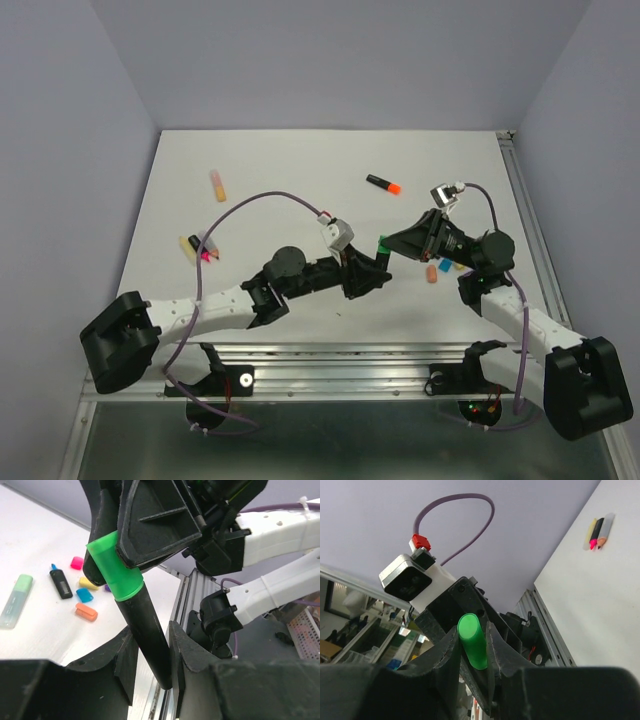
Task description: Open the pen caps
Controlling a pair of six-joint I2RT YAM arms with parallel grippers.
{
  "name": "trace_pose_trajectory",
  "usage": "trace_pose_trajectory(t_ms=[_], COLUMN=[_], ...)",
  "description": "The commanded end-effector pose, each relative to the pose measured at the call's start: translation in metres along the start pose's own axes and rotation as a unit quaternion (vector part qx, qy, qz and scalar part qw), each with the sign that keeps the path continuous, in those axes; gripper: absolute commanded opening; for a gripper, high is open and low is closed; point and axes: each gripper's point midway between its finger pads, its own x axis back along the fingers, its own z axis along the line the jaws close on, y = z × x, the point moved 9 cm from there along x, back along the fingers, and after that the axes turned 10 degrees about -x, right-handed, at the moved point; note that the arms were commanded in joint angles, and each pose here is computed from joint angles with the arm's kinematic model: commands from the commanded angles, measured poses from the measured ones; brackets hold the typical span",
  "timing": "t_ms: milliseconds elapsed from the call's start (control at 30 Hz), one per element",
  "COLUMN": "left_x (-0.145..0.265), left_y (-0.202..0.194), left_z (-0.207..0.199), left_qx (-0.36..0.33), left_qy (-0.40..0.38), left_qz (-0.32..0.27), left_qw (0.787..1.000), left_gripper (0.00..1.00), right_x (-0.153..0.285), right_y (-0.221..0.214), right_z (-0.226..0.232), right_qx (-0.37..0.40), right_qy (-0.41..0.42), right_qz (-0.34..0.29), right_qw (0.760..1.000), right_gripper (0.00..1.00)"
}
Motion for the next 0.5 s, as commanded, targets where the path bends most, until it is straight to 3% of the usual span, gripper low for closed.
trace_pose_trajectory(t_ms=[0, 200, 300, 333, 367, 400, 467], left_x=[0.005, 0.013, 0.011, 0.011, 0.011, 0.012, 0.014], left_y=[-0.017, -0.016, -0.003, 0.001, 0.007, 0.015, 0.031], left_z=[-0.012, -0.016, -0.015, -0.017, -0.019, -0.023, -0.031], left_qx=[-0.076, -0.085, -0.037, -0.019, -0.007, 0.032, 0.063], left_qy=[-0.067, -0.038, 0.004, 0.008, 0.008, 0.013, 0.006], left_qz=[0.011, -0.007, -0.002, -0.008, -0.016, -0.026, -0.036], left_qw=[0.995, 0.996, 0.999, 1.000, 1.000, 0.999, 0.997], left_gripper=[0.00, 0.00, 0.00, 0.00, 0.00, 0.00, 0.00], right_x=[-0.002, -0.003, -0.009, -0.003, 0.000, 0.004, 0.014], right_y=[-0.008, -0.006, 0.008, 0.009, 0.015, 0.023, 0.026], right_z=[0.029, 0.029, 0.015, -0.001, -0.003, 0.008, 0.008], right_qx=[-0.023, -0.005, 0.069, 0.042, 0.130, 0.172, 0.221], right_qy=[0.044, 0.054, -0.054, -0.148, -0.181, -0.204, -0.239], right_qz=[0.050, 0.043, -0.015, -0.035, -0.052, -0.107, -0.148], right_qw=[0.998, 0.998, 0.996, 0.988, 0.973, 0.958, 0.934], right_gripper=[0.01, 0.01, 0.01, 0.01, 0.01, 0.01, 0.01])
